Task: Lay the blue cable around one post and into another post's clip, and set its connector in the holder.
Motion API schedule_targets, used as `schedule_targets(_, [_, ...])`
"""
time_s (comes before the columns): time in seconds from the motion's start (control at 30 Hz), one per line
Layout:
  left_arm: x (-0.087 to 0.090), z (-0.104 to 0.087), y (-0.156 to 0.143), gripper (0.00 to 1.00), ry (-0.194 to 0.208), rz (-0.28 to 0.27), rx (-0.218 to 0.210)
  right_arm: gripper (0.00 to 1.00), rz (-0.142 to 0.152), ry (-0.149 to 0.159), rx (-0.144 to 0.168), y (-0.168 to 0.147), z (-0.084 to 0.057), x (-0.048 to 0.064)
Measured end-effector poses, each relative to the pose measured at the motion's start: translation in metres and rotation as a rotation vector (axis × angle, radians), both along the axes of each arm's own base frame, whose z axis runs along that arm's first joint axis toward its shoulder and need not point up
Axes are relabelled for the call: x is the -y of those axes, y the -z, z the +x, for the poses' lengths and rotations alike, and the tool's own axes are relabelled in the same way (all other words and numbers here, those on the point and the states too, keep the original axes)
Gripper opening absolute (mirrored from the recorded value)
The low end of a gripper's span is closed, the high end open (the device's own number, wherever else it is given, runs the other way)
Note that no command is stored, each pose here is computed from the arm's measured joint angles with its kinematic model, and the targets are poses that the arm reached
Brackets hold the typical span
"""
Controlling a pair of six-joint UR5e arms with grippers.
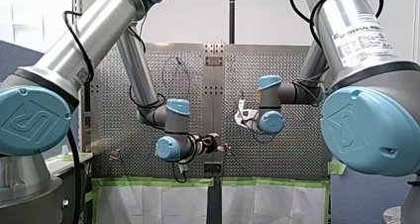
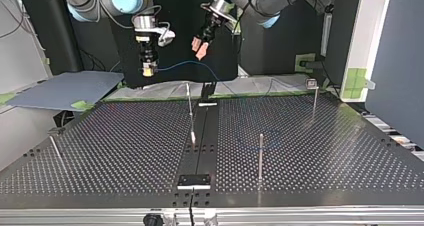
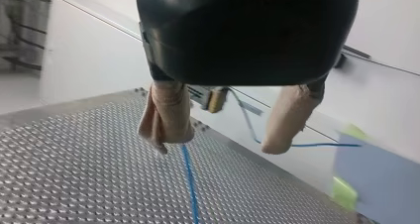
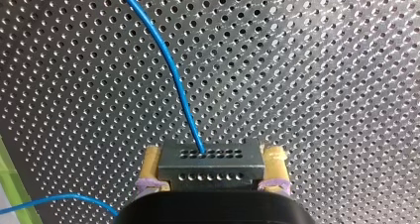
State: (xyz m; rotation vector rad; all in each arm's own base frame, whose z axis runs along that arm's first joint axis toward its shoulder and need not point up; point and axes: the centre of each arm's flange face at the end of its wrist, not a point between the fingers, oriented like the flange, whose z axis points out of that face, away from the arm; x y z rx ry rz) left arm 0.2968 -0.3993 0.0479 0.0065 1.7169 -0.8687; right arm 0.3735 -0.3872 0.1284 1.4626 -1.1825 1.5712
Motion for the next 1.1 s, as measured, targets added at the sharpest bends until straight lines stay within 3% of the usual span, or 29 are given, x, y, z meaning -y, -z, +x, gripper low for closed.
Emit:
schedule_targets(0.3, [0.002, 0.013, -0.006, 1.00, -0.067, -0.073, -0.025, 0.18, -0.002, -0.010, 0.004, 0.001, 0.003, -0.007])
schedule_targets(0.6, [-0.005, 0.019, -0.006, 1.00, -0.115, -0.081, -0.032, 0.18, -0.005, -0.025, 0.001, 0.000, 0.009, -0.014])
schedule_targets(1.1, [-0.007, 0.024, -0.006, 1.00, -0.136, -0.074, -0.024, 0.18, -0.018, -0.072, 0.007, -0.008, 0.027, -0.032])
